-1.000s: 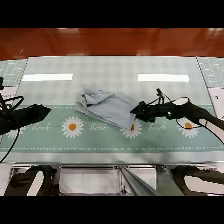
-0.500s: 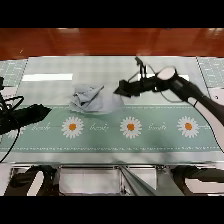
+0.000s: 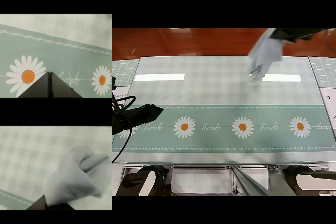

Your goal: Fold the shirts.

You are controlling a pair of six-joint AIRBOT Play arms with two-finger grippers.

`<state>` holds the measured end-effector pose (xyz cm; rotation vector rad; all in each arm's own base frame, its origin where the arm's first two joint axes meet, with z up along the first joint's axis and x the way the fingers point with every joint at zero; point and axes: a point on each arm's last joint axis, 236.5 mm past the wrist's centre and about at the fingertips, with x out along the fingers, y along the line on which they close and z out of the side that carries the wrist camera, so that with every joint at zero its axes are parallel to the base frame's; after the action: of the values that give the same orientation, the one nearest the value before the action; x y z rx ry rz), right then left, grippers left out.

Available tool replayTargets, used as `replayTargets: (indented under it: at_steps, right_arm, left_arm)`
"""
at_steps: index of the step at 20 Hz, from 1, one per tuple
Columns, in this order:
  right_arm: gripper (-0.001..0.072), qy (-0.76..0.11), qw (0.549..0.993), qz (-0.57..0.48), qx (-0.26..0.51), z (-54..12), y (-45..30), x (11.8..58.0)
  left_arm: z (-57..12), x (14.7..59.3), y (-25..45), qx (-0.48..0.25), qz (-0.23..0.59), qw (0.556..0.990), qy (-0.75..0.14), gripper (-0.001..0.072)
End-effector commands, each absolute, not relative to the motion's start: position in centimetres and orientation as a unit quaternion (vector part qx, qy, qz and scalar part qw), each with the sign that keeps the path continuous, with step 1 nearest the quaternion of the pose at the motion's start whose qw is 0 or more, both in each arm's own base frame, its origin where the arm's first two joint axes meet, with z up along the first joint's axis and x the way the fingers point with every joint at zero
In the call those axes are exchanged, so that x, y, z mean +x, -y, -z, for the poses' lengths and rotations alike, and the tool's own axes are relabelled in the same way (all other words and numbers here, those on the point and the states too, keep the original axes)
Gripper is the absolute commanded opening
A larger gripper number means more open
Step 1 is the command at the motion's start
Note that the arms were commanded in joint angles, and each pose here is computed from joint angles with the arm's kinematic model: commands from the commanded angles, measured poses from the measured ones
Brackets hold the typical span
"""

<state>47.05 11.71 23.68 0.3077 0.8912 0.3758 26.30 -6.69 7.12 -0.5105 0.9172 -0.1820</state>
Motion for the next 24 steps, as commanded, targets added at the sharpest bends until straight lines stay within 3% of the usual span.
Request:
replayTargets:
  at_steps: [1, 8, 14, 21, 24]
  right_arm:
    - [0.0022, -0.431, 0.877, -0.086, 0.194, -25.7, -1.2, 44.9]
    - [0.0023, -0.416, 0.851, 0.050, 0.318, -26.8, 14.8, 36.9]
    - [0.0023, -0.483, 0.771, 0.172, 0.377, -21.4, 20.0, 28.2]
    - [0.0023, -0.589, 0.583, 0.408, 0.384, -11.7, 22.6, 10.1]
    - [0.0024, -0.616, 0.516, 0.447, 0.394, -9.2, 20.9, 4.8]
  left_arm:
    - [-7.2, 26.3, 6.9, -0.249, 0.091, 0.860, -0.436, 0.0020]
    - [-7.2, 26.3, 6.9, -0.247, 0.091, 0.861, -0.436, 0.0020]
    - [-7.9, 27.3, 6.5, -0.249, 0.084, 0.872, -0.414, 0.0020]
    - [-8.8, 28.5, 5.8, -0.252, 0.074, 0.886, -0.383, 0.0020]
    - [-8.9, 28.6, 5.7, -0.252, 0.074, 0.887, -0.380, 0.0020]
